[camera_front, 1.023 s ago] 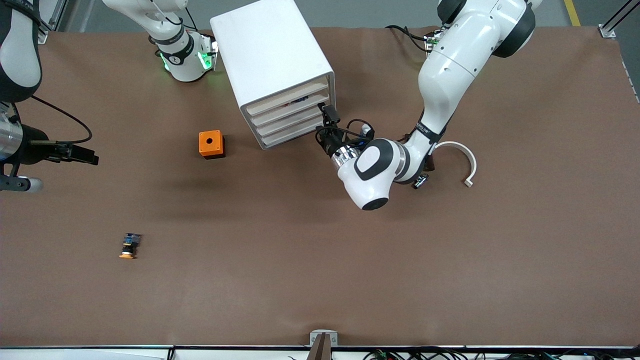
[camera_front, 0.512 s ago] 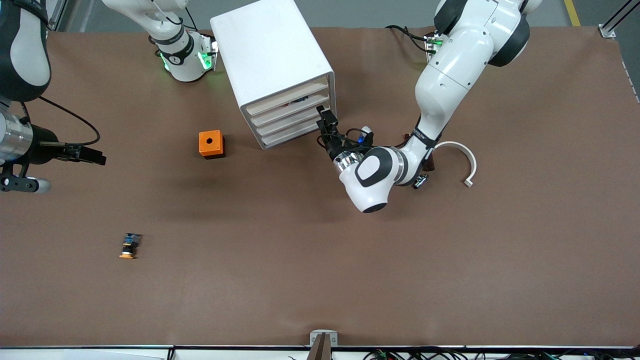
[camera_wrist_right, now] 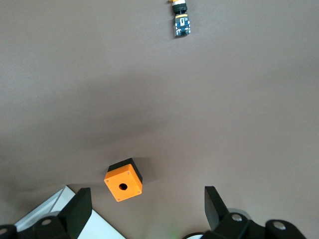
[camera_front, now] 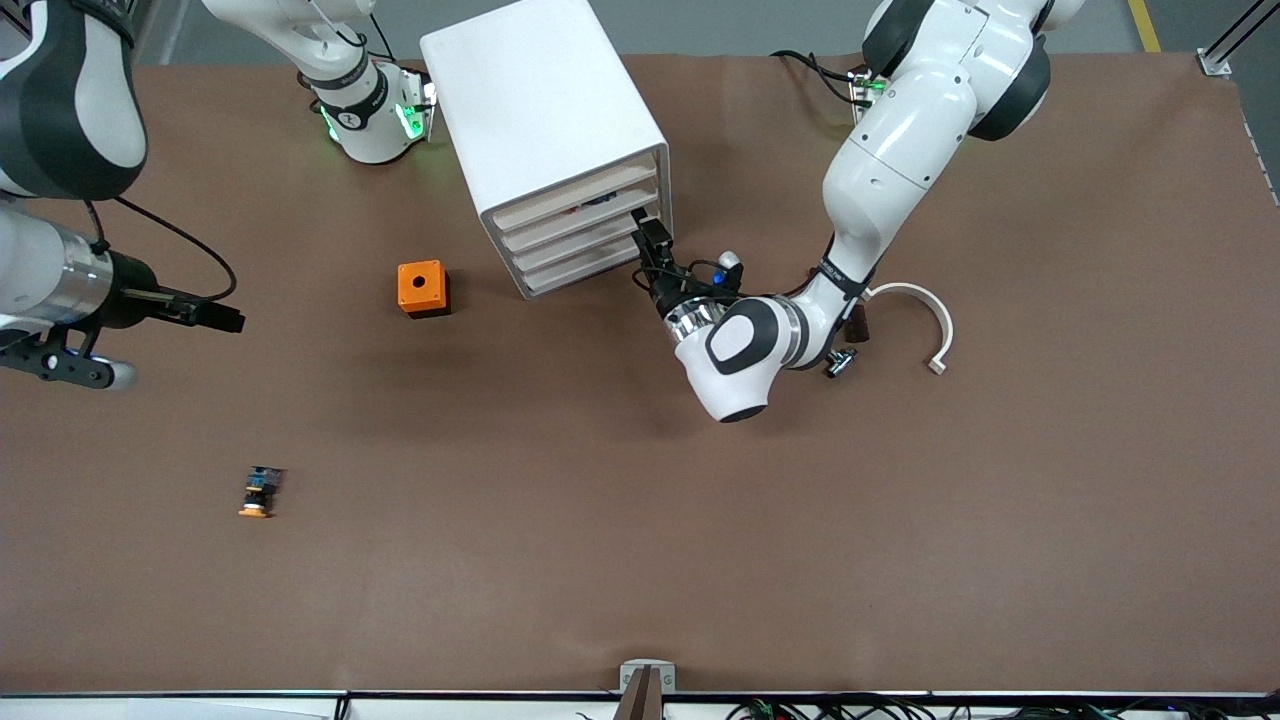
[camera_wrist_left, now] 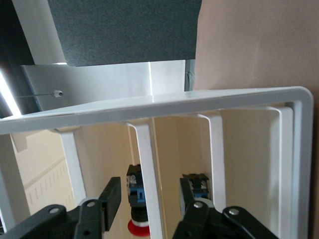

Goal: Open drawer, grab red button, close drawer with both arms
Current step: 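Pull the drawer open with the left gripper while the right gripper reaches in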

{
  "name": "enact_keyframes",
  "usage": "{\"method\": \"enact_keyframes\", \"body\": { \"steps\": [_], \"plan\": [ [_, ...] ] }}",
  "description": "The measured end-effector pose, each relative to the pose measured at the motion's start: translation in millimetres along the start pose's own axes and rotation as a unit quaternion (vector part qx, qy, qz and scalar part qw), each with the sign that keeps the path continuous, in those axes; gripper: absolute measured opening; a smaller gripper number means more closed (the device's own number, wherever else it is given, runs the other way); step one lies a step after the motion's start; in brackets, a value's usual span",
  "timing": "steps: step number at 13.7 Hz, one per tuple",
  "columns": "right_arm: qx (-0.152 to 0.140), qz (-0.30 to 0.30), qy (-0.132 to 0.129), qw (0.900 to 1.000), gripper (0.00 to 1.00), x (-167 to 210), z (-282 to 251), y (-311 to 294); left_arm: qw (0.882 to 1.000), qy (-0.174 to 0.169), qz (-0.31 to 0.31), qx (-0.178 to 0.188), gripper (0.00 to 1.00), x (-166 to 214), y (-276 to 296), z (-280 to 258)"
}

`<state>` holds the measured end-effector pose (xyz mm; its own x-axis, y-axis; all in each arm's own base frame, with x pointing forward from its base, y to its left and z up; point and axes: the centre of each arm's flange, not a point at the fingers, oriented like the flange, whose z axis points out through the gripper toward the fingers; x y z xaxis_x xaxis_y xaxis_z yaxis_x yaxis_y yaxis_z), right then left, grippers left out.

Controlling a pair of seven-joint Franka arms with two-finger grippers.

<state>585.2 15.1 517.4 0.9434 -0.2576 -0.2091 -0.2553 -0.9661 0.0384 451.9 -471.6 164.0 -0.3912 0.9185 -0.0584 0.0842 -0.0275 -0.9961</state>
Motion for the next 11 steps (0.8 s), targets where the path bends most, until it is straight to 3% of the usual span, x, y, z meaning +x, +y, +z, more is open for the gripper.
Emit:
{"method": "enact_keyframes", "body": {
  "steps": [9,11],
  "plan": [
    [-0.002,0.054,-0.007,0.999,1.0,-21,7,-44,0.999,0.041,-0.031,0.017,0.52,-7,3,47],
    [-0.005,0.064,-0.007,0.998,1.0,-25,9,-55,0.998,0.047,-0.033,0.017,0.4,-9,3,55]
  ]
}}
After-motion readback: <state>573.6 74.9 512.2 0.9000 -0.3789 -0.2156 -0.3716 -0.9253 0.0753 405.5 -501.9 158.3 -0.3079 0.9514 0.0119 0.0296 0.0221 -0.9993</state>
